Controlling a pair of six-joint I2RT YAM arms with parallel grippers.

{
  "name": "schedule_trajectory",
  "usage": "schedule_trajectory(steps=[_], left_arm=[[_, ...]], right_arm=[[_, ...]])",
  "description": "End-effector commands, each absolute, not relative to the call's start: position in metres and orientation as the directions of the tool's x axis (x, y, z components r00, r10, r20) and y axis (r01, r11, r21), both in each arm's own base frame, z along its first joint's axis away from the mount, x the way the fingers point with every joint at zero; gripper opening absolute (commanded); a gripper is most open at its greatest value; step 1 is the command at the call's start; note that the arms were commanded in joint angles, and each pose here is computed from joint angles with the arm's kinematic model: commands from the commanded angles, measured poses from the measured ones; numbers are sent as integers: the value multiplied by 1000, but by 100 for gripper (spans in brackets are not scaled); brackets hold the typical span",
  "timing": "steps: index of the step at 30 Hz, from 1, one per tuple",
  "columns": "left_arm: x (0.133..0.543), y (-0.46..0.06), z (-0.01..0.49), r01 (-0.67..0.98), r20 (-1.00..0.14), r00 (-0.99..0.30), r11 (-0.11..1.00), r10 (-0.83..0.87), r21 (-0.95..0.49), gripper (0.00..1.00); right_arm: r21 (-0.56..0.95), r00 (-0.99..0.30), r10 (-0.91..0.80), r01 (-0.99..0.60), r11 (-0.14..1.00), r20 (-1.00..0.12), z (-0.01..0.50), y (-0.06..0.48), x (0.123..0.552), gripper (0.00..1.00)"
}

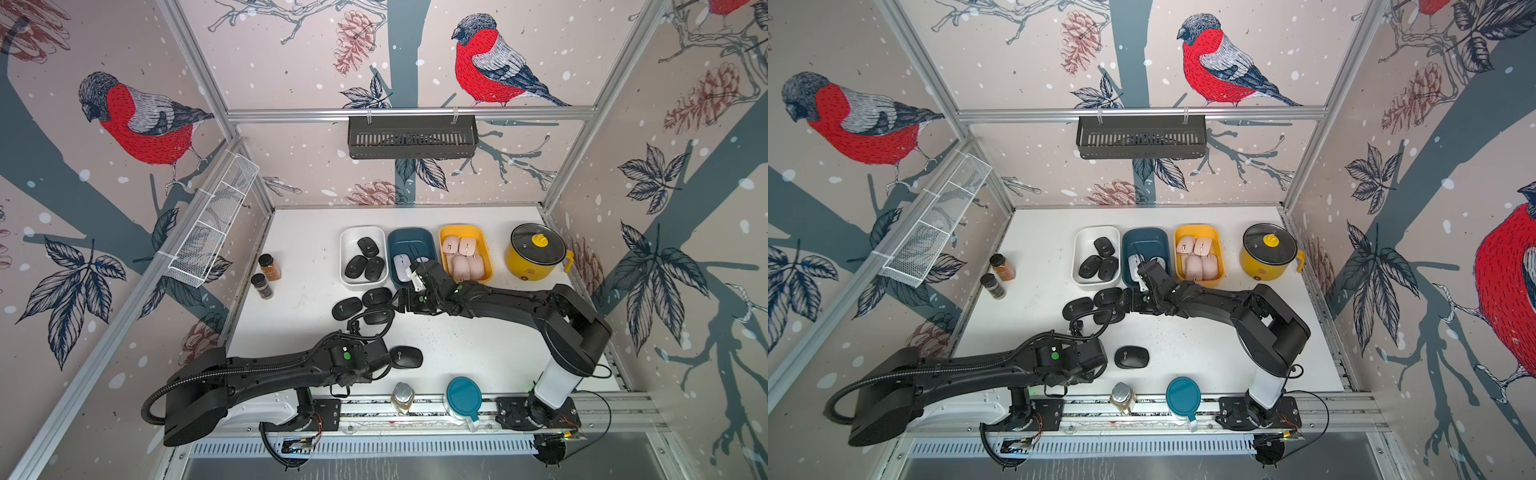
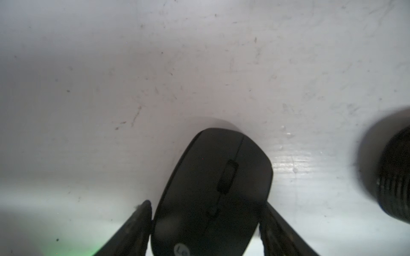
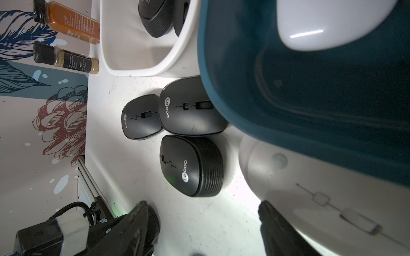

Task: Place the mice by color into the storage box
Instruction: Pick up the mouse from the center of the board.

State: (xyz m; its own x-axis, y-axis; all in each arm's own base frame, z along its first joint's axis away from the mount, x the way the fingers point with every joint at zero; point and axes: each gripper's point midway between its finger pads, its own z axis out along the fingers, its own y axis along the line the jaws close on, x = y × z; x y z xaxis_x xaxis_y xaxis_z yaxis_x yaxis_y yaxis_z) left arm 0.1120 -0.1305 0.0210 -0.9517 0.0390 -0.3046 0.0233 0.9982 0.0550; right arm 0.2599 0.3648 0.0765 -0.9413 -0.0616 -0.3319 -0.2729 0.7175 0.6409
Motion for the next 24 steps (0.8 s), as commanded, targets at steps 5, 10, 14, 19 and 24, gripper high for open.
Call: schedule_trajectory(steps=[5,10,14,19,24], left_arm=[[113,-132,15,55,-288,-955,995,77,85,76],[115,-135,15,59,-296,-952,995,81,83,65],[118,-134,17,44,-307,-949,996,67,81,57],[123,-133,26,20,-339,-940,997,45,79,54],[136,-134,49,-4,-392,-920,997,28,81,53]], right_arm=[[661,-939,-47,-275,698,-341,82,368,262,79],[664,-941,-45,-270,697,-336,81,368,261,79],[665,-941,-42,-268,698,-335,81,368,262,79],[665,-940,-40,-269,697,-338,83,367,263,79],[669,-936,-18,-265,694,-352,93,362,268,79]])
